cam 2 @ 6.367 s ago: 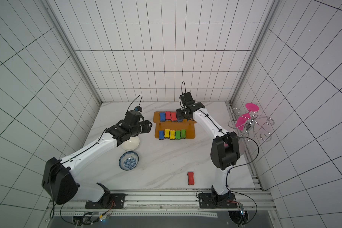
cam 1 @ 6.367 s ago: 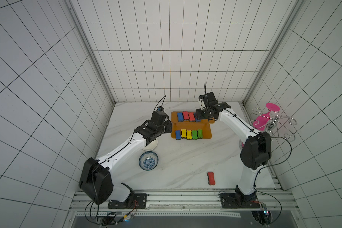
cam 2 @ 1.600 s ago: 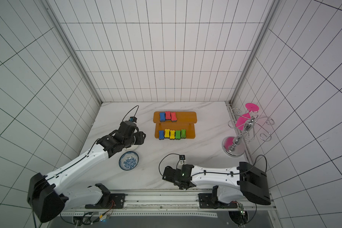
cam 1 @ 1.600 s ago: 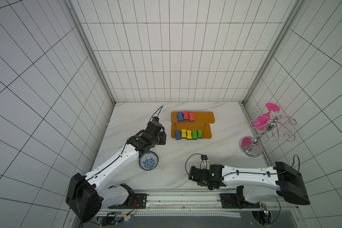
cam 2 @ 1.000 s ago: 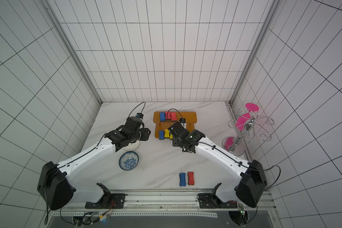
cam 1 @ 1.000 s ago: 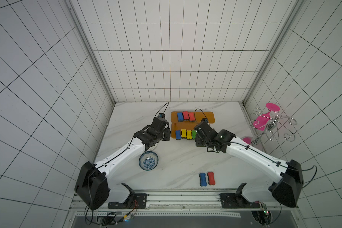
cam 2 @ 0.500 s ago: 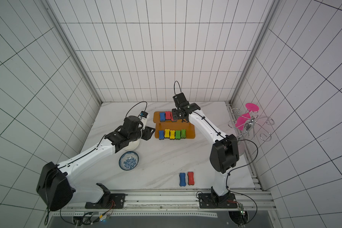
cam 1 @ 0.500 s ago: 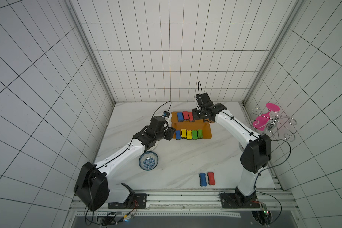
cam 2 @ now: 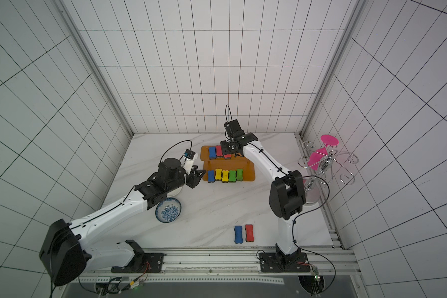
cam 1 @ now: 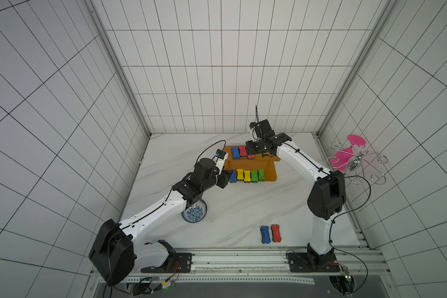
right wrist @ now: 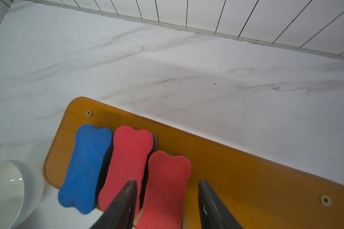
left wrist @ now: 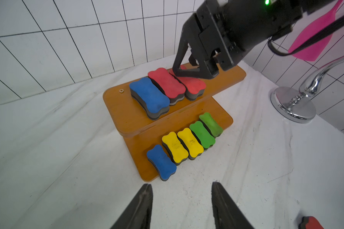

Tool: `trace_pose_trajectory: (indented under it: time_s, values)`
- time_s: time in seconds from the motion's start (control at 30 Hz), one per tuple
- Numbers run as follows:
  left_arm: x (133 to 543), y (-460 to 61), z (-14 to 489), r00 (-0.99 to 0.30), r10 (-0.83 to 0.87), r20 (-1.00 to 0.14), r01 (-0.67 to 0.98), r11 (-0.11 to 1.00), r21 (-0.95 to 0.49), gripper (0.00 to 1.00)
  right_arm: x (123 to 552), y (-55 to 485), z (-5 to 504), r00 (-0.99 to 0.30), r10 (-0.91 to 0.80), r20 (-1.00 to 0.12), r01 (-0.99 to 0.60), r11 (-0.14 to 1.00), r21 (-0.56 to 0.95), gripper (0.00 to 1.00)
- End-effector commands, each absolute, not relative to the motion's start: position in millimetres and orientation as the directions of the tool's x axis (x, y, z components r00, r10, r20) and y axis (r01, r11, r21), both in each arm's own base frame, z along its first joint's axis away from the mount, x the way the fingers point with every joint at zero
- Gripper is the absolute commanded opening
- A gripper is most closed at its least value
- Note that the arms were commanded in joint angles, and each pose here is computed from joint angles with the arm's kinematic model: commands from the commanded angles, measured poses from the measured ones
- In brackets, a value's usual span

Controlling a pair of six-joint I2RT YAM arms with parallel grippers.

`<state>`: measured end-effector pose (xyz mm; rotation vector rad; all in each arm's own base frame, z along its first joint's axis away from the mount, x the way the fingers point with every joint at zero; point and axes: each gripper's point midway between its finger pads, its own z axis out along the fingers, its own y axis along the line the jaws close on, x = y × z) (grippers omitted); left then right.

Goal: Remove the whiteboard erasers from the shelf
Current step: Pick up the whiteboard eraser from the shelf.

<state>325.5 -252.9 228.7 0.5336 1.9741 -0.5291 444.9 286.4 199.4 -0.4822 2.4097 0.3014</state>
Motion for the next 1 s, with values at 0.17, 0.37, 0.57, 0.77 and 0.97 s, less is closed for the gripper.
trace_pose_trajectory:
  time_s: [0.17,0.37,0.57,0.77,0.97]
  values:
    - [345.9,-258.6,260.2,-0.342,0.035,-0.939,0.54,0.825,-0.166,0.53,453.2,283.8,192.9,-0.723,-0.254,-0.642,-0.402,0.911,0.093,0.51]
    - [348.3,-260.1,254.0,-0.371,0.031,-0.928,0.528,0.829,-0.183,0.53,453.5,281.4,188.3,-0.727,-0.261,-0.635,-0.401,0.912,0.085,0.5]
    - [348.7,-257.0,254.5,-0.369,0.031,-0.929,0.516,0.838,-0.177,0.53,452.4,282.4,180.5,-0.735,-0.266,-0.624,-0.404,0.911,0.088,0.49]
    - [349.3,-249.3,253.8,-0.373,0.021,-0.928,0.484,0.857,-0.175,0.53,451.3,280.9,173.3,-0.744,-0.27,-0.612,-0.399,0.914,0.081,0.49]
    - [347.8,-249.6,254.9,-0.37,0.02,-0.929,0.489,0.854,-0.177,0.53,449.8,277.9,173.0,-0.745,-0.27,-0.61,-0.393,0.917,0.074,0.48]
